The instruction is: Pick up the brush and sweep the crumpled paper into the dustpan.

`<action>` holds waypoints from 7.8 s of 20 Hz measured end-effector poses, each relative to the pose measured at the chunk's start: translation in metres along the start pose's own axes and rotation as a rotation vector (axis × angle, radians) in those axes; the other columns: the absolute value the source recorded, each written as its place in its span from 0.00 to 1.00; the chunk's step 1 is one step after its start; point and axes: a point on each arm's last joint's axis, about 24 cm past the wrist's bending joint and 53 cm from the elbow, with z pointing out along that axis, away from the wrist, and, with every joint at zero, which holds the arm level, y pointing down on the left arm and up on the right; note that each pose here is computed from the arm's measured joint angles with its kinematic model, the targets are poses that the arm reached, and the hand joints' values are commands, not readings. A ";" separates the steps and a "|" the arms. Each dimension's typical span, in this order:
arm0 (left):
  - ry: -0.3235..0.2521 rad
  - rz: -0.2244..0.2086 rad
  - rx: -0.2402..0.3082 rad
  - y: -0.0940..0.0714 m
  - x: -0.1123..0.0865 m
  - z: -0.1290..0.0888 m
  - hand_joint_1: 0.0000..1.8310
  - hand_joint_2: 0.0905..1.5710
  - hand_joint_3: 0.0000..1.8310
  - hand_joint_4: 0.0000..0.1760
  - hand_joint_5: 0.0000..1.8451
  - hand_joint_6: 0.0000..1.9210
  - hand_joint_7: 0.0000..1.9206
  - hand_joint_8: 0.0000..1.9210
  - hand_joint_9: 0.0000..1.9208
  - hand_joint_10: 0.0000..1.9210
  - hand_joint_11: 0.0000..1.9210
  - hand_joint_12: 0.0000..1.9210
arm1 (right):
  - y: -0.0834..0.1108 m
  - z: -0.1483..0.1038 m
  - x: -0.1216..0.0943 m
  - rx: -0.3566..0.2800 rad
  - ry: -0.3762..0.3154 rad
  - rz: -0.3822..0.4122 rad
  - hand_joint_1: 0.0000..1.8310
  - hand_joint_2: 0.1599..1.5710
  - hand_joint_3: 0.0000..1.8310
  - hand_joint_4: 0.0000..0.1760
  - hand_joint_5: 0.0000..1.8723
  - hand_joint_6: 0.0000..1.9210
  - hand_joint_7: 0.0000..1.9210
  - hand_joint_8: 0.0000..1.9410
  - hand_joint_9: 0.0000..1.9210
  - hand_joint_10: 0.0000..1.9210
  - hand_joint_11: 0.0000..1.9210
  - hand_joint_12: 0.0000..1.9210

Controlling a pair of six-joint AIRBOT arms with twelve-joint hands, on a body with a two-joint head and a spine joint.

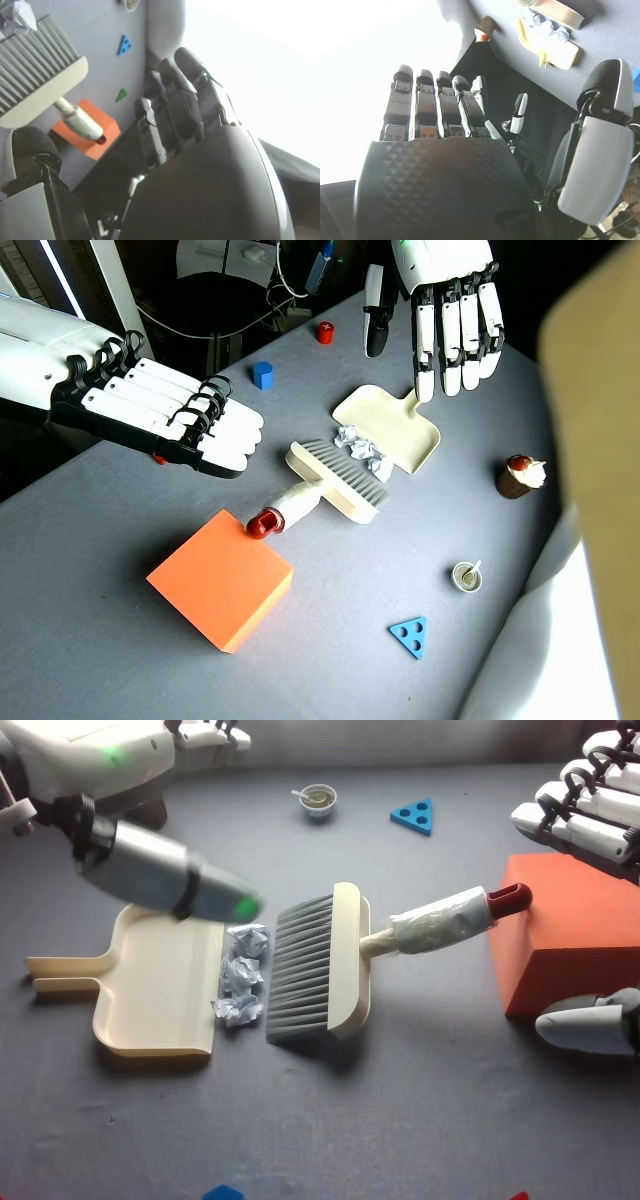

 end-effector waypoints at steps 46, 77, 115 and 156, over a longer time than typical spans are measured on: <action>0.134 -0.059 -0.413 0.146 0.122 -0.032 0.43 0.58 0.00 0.38 0.26 0.00 0.13 0.00 0.12 0.00 0.01 0.36 | 0.000 0.000 0.000 0.003 0.002 0.006 0.02 0.57 0.00 0.00 0.07 0.00 0.08 0.00 0.08 0.00 0.08 0.02; 0.108 -0.077 -0.476 0.165 0.144 -0.025 0.61 0.69 0.00 0.00 0.54 0.49 0.19 0.00 0.17 0.00 0.01 0.42 | -0.015 0.015 -0.023 0.136 -0.250 0.035 0.01 0.60 0.00 0.00 0.07 0.00 0.08 0.00 0.07 0.00 0.08 0.00; 0.075 -0.056 -0.402 0.156 0.106 0.012 0.59 0.68 0.00 0.13 0.55 0.47 0.21 0.00 0.17 0.00 0.00 0.39 | 0.036 0.055 0.066 0.180 -0.272 -0.034 0.61 0.56 0.01 0.00 0.05 0.00 0.04 0.00 0.04 0.00 0.08 0.00; 0.061 -0.058 -0.386 0.152 0.100 0.025 0.58 0.70 0.00 0.18 0.53 0.52 0.18 0.00 0.15 0.00 0.00 0.35 | 0.032 0.149 0.117 0.226 -0.325 -0.104 0.60 0.62 0.00 0.00 0.26 0.00 0.29 0.01 0.30 0.01 0.24 0.06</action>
